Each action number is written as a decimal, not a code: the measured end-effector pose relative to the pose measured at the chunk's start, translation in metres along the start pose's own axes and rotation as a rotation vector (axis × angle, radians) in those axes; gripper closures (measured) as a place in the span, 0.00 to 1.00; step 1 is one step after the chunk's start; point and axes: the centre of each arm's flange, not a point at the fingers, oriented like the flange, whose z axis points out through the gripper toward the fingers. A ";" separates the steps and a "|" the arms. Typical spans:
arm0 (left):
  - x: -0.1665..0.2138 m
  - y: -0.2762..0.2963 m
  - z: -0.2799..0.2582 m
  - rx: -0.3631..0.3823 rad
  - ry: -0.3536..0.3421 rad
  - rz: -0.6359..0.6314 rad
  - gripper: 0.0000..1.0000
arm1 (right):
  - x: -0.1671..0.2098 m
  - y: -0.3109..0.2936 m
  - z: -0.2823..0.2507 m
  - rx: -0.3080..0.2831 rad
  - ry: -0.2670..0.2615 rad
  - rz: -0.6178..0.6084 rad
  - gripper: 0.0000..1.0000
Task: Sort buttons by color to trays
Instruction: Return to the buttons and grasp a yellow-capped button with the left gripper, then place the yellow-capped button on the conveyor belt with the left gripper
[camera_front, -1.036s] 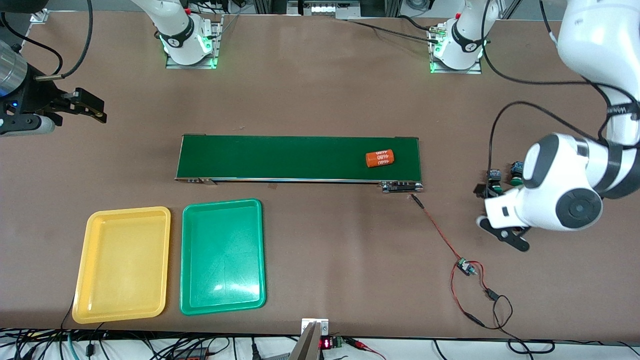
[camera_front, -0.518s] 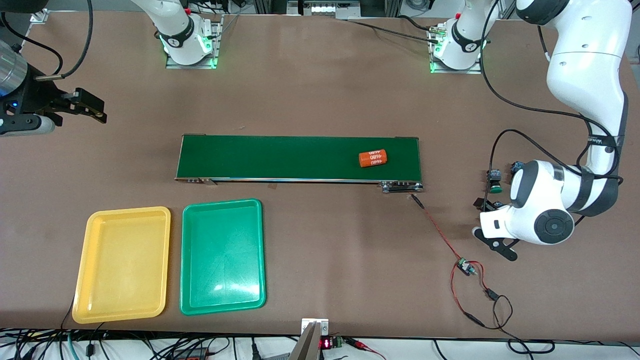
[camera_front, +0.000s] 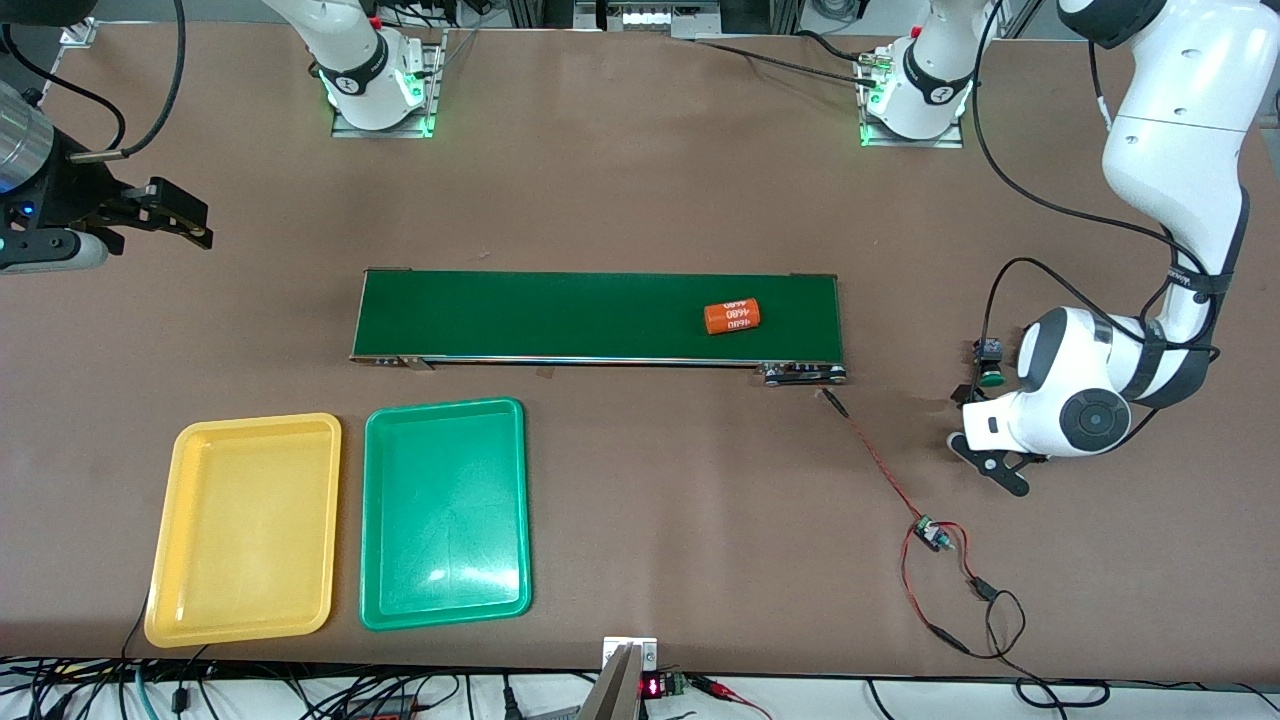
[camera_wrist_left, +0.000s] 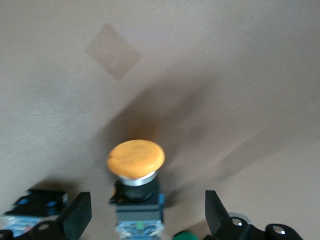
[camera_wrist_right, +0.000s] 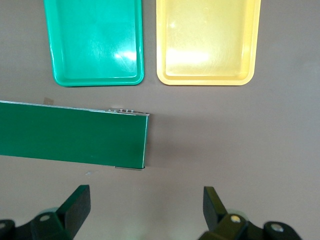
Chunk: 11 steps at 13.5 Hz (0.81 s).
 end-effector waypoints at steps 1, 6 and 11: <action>-0.001 -0.001 -0.002 0.011 0.002 0.004 0.03 | 0.000 0.000 0.000 0.000 0.000 0.000 0.00; -0.004 0.004 0.002 0.005 -0.008 0.011 0.48 | 0.001 0.000 0.000 0.000 0.006 0.000 0.00; 0.000 0.008 -0.008 0.008 0.006 0.024 0.58 | 0.004 0.000 0.008 0.000 0.000 0.000 0.00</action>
